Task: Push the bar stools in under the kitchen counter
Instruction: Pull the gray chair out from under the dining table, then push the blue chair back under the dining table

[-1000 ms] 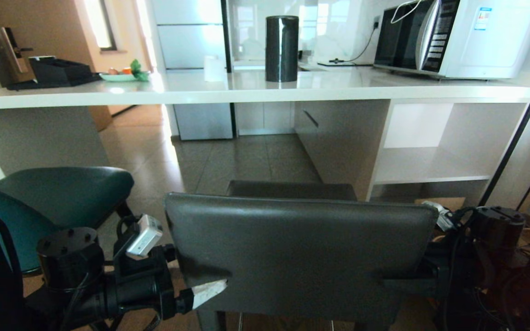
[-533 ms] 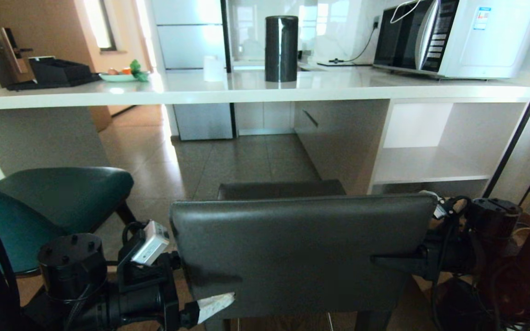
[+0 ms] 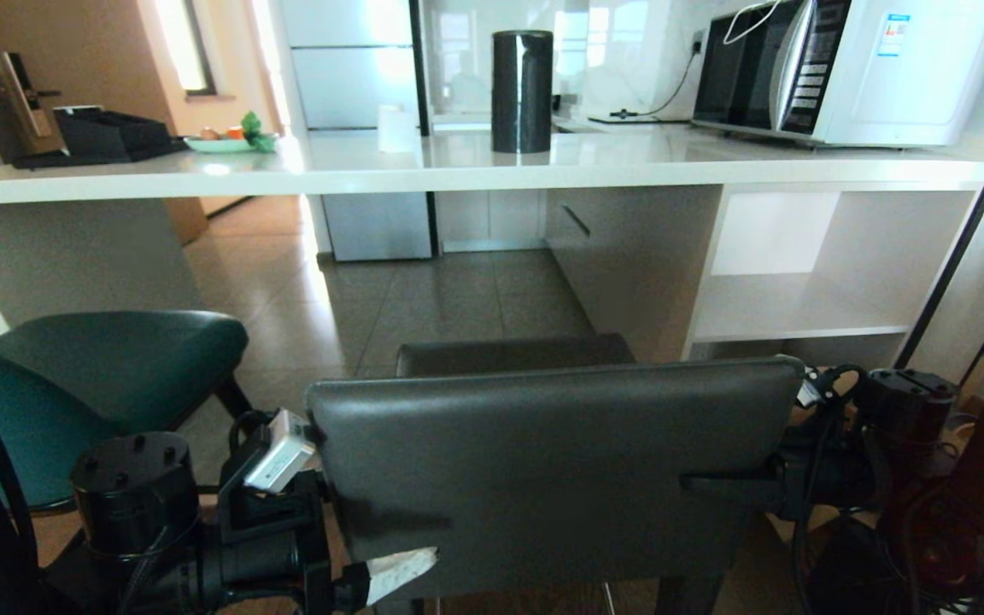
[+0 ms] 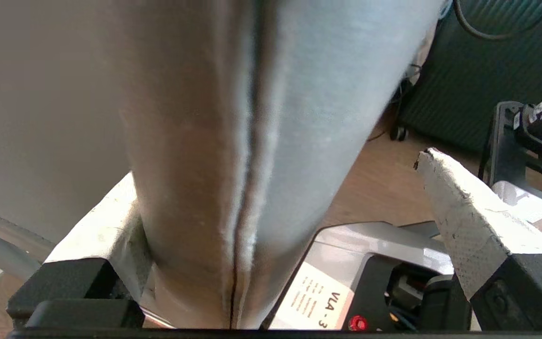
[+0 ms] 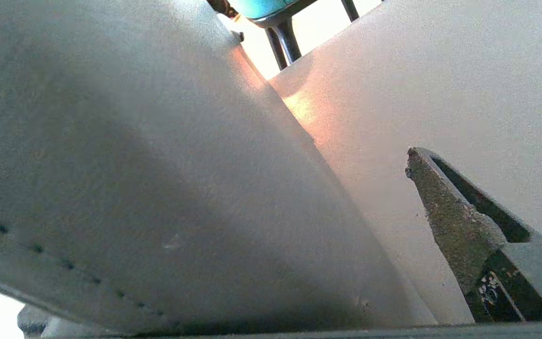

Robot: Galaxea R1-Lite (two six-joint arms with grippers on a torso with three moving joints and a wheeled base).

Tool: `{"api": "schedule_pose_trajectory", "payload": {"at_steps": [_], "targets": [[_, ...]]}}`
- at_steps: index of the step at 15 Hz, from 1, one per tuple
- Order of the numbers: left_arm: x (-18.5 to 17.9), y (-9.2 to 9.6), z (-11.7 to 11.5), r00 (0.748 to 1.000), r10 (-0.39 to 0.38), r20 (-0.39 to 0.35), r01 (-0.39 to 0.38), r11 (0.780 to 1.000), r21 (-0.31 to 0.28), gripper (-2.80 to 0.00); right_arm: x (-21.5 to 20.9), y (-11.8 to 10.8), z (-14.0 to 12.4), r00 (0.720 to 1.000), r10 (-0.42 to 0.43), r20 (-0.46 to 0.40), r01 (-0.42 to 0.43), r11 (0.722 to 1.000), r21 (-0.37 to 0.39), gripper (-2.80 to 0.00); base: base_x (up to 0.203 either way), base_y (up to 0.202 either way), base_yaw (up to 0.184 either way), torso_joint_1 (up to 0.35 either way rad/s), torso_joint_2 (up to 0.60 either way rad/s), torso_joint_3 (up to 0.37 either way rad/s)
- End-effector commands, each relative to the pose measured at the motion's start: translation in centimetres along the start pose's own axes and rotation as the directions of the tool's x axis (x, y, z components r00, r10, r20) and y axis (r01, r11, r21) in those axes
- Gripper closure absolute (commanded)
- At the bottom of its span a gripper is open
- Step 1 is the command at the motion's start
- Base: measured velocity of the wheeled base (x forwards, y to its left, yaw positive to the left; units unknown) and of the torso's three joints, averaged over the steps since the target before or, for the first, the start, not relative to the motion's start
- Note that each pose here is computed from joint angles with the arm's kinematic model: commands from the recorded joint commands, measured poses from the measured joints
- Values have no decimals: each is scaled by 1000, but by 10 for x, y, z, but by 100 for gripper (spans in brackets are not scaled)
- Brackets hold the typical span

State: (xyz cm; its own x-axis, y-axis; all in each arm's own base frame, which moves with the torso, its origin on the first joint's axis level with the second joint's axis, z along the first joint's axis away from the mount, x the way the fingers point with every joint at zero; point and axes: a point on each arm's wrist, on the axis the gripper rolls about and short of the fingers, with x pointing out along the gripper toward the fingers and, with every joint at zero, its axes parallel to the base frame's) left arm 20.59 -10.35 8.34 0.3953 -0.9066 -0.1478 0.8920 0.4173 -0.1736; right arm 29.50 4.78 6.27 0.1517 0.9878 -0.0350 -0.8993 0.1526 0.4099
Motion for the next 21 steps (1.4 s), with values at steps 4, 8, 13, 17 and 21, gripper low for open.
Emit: {"api": "schedule_pose_trajectory", "payload": {"at_steps": [4,8,13,17,21], "targets": [[-24,25,2,989,142,32,-141,990,-16,-280,-22,12,8,999,-26,24,27,999,-25,-280,0,0,0,0,0,0],[-33,21,3,986,160,38,-159,987,-18,-280,-47,18,15,998,-37,41,39,998,-44,-280,0,0,0,0,0,0],[-65,31,9,956,281,81,-280,960,-23,-280,-103,34,16,985,-141,97,146,988,-45,-280,0,0,0,0,0,0],[-115,42,21,851,499,163,-493,866,-76,-280,-128,76,28,958,-247,148,265,957,-120,-280,0,0,0,0,0,0],[-155,-5,78,759,502,416,-518,851,-81,-280,-135,161,53,914,-350,206,398,872,-284,-280,0,0,0,0,0,0]]}}
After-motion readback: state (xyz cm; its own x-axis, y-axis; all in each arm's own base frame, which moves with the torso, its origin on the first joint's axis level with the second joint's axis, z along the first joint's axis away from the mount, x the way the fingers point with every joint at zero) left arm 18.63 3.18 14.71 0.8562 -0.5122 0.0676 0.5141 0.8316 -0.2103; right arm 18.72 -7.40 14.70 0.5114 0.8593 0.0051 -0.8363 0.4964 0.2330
